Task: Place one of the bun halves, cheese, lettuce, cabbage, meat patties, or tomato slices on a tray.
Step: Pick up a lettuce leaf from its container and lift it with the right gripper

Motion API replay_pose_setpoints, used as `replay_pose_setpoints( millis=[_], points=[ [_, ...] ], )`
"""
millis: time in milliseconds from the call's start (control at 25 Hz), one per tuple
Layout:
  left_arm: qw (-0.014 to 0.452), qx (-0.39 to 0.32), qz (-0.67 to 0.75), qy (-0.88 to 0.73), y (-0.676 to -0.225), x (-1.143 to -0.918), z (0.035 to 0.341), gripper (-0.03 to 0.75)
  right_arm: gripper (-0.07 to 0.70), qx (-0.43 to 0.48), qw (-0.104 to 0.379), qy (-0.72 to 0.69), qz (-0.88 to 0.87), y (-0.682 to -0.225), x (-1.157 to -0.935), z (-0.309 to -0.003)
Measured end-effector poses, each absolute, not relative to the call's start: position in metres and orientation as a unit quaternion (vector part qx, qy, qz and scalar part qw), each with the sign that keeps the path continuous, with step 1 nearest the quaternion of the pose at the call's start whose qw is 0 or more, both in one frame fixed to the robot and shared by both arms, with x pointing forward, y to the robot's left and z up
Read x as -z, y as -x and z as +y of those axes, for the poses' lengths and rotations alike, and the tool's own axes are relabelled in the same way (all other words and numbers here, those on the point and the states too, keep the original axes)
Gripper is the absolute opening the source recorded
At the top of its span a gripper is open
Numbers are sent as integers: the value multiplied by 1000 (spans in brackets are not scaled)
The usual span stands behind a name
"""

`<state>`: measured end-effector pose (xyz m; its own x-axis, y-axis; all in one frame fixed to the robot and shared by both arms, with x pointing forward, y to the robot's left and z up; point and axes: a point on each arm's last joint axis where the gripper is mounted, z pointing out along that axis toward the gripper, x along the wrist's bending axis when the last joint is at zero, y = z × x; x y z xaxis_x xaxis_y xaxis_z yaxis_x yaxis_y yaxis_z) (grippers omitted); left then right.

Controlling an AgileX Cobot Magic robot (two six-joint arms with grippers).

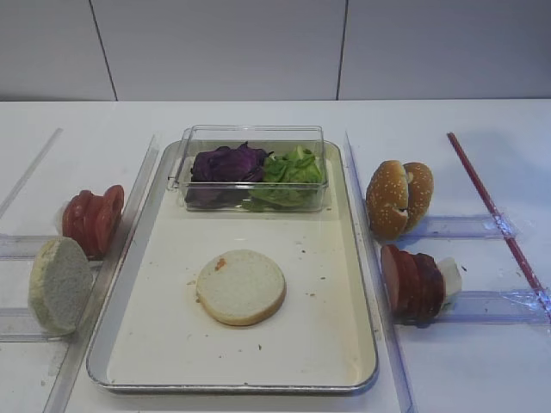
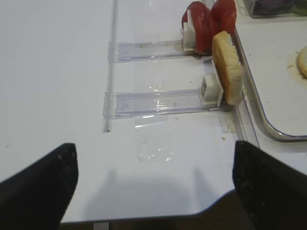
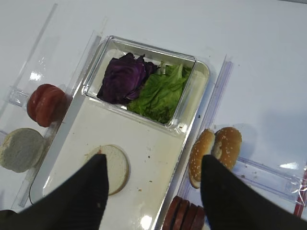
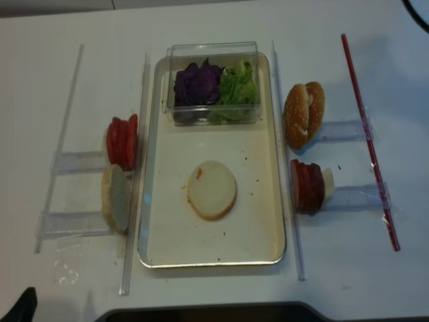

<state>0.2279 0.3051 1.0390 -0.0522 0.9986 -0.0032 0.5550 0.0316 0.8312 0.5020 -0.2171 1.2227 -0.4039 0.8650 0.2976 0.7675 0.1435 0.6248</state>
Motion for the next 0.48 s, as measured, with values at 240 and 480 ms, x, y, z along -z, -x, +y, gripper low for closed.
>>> replay_pose_setpoints(
  millis=[240, 480],
  points=[
    [325, -341, 640, -607, -228, -1039, 305, 642, 463, -340, 61, -516, 784, -542, -1208, -182],
    [325, -341, 640, -607, -228, -1039, 305, 645, 463, -320, 55, -495, 806, -575, -1189, -140]
  ],
)
